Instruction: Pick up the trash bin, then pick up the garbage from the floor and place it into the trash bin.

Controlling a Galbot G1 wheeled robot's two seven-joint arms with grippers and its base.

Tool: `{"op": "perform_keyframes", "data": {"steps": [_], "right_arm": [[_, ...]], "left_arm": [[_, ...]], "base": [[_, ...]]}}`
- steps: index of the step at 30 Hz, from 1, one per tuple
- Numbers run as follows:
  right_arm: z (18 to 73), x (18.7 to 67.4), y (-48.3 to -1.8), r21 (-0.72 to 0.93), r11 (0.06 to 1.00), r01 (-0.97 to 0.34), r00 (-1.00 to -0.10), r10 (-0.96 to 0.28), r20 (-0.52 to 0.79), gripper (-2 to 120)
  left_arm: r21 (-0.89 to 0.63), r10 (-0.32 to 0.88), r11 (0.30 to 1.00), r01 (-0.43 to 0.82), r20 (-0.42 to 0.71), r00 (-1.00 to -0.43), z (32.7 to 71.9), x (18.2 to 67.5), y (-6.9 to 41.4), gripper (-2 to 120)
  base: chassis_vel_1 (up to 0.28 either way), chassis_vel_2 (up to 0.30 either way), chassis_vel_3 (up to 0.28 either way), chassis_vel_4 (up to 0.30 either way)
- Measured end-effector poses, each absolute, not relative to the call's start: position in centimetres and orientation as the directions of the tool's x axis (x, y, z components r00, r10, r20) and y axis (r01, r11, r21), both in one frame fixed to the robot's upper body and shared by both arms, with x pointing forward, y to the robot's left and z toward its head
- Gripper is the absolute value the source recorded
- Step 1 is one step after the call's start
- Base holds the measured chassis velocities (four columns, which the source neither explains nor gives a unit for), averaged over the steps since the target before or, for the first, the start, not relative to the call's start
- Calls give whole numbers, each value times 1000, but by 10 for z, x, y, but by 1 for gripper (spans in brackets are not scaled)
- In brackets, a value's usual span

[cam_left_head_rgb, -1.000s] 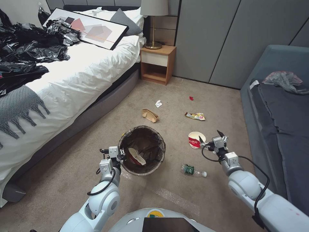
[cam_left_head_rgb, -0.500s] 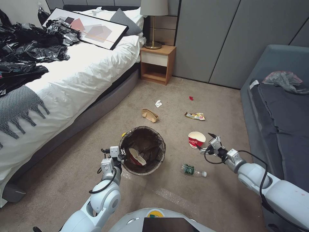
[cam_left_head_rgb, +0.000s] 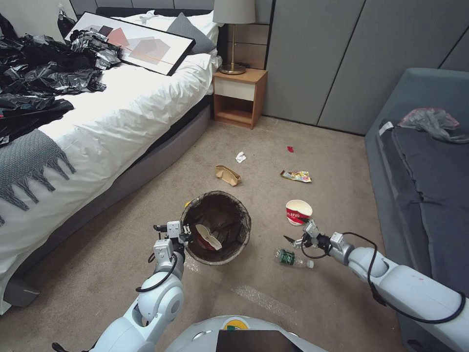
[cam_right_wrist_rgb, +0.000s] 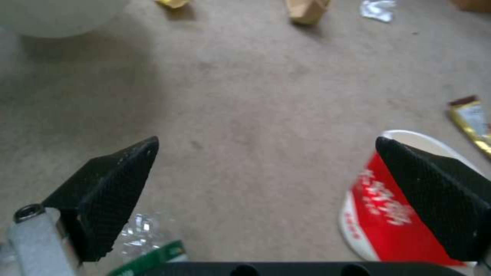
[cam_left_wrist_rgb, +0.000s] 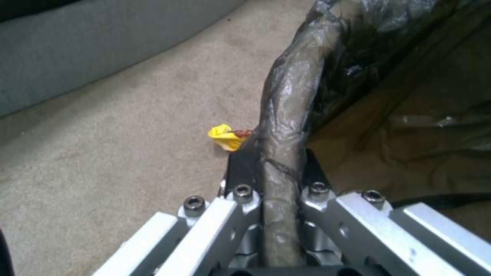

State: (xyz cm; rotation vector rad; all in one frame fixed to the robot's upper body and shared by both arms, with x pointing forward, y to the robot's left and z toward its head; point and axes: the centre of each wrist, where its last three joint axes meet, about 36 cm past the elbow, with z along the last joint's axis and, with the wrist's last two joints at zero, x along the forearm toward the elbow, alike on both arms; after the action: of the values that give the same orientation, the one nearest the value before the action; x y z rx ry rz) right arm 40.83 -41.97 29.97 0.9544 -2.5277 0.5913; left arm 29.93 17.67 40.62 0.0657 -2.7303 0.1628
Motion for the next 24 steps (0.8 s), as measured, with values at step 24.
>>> {"op": "perform_keyframes", "data": {"steps": [24], "right_arm": [[248, 418, -421, -157, 617, -771, -591, -601, 538, 100]], "left_arm": [[-103, -32, 992, -79, 397, -917, 404, 301, 178, 3]], "base": [[0, 0, 0, 0]]}}
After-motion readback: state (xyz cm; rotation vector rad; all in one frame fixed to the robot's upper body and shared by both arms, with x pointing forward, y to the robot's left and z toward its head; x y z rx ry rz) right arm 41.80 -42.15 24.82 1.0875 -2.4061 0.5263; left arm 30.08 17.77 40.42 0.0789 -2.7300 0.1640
